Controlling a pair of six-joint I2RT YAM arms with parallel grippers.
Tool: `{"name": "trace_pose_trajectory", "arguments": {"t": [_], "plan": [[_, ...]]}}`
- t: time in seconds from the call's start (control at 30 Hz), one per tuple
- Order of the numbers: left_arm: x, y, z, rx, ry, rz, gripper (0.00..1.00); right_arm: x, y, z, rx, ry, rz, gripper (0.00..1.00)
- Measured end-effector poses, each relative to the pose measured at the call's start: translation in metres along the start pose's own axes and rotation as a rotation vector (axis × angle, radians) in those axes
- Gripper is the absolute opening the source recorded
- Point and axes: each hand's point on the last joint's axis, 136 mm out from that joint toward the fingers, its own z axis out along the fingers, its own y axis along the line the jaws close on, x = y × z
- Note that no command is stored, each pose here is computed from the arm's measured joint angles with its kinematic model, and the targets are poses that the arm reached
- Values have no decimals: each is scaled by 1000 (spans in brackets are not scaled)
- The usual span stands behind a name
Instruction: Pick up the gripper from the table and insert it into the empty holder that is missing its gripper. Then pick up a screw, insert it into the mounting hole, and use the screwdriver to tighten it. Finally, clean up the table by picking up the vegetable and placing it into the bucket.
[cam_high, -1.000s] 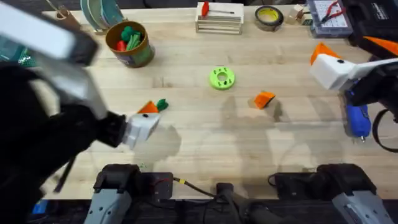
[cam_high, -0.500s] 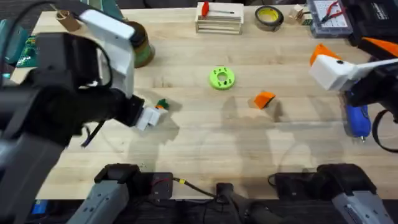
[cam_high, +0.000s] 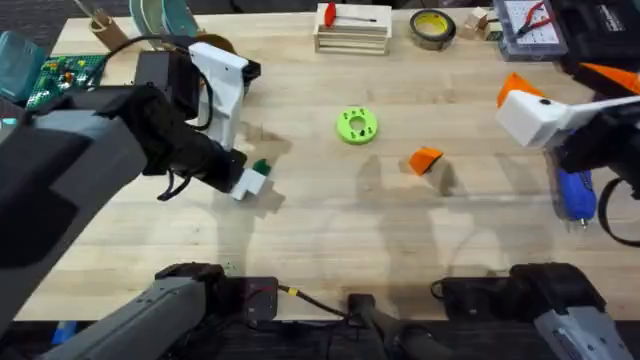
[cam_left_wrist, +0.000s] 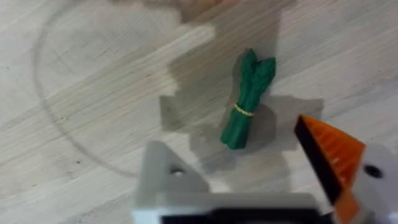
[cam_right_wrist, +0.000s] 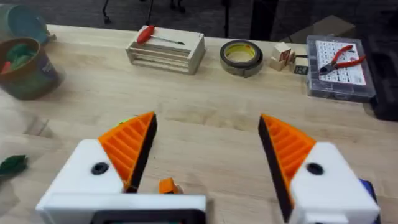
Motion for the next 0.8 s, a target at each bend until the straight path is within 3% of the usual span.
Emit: {"name": "trace_pose_trajectory", "arguments": {"t": [0.03,0.2,0.23,0.33,0.53,0.57,0.73,0.8], "plan": [[1,0,2,3,7,0,835,0,0,0,0,1,0,991],[0,0,1,1,3,3,71,0,-3,0,17,0,0,992],[-2,1,0,-4,-9,8,18,0,-4,0,21,0,0,991],[-7,-1,-9,-8,-58,10,24,0,-5,0,27,1,0,991],[-25,-17,-49,2,-275,14,909,0,-5,0,31,1,0,991],[-26,-20,-57,5,-310,11,840,0,-5,0,31,1,0,991],[-29,-29,-93,-35,-477,40,60,0,-5,0,31,1,0,991],[-29,-32,-106,-52,-536,45,15,0,-5,0,31,1,0,991]]}}
